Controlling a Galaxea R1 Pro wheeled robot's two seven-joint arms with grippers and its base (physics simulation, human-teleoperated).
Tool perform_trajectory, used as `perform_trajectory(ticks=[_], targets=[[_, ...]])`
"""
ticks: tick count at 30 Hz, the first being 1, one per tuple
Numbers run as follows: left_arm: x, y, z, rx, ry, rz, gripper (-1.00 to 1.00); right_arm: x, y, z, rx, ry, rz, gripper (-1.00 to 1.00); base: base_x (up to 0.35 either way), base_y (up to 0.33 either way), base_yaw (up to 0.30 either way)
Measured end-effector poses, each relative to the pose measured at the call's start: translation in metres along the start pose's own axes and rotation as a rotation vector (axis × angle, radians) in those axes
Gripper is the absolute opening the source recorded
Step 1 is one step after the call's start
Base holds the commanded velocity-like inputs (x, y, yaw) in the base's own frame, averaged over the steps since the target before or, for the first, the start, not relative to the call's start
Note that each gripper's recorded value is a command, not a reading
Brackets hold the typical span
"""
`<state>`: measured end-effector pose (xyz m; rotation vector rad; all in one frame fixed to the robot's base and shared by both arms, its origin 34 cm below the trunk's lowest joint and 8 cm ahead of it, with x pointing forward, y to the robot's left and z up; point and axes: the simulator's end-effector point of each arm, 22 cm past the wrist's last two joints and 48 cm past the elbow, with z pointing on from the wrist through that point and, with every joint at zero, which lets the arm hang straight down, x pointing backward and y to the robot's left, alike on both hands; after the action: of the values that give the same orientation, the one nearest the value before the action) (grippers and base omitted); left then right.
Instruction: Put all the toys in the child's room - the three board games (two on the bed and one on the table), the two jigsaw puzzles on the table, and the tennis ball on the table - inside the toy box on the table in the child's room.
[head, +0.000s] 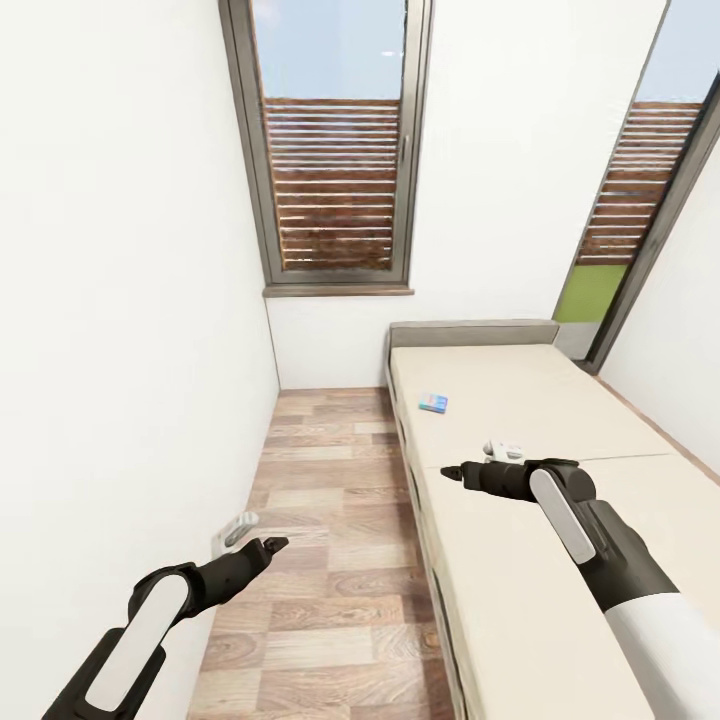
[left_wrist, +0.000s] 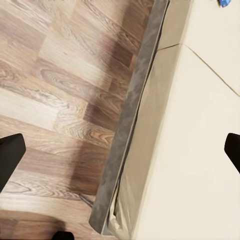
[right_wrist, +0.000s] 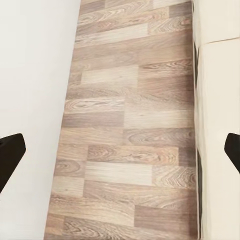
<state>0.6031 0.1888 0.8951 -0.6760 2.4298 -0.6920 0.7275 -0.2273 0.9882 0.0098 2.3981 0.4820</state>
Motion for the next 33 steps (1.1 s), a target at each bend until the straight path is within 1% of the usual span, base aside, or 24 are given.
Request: perform_trajectory(ticks=[10, 23, 33], targets=[[0.0002, -0.0003, 0.0000, 0.001, 0.001, 0.000, 1.00, 0.0000, -0.0005, -0.0001, 0.001, 0.000, -0.001, 1.00, 0.001, 0.034, 0.000], [0.0009, -0.0006, 0.0002, 0.001, 0.001, 0.003, 1.00, -0.0001, -0.0006, -0.0002, 0.001, 0.000, -0.001, 1.00, 0.026, 0.123, 0.000], [0.0010, -0.0003, 0.0003, -0.001, 0.001, 0.006, 1.00, -0.0001, -0.0007, -0.0002, 0.002, 0.000, -0.001, 1.00, 0.008, 0.033, 0.000]])
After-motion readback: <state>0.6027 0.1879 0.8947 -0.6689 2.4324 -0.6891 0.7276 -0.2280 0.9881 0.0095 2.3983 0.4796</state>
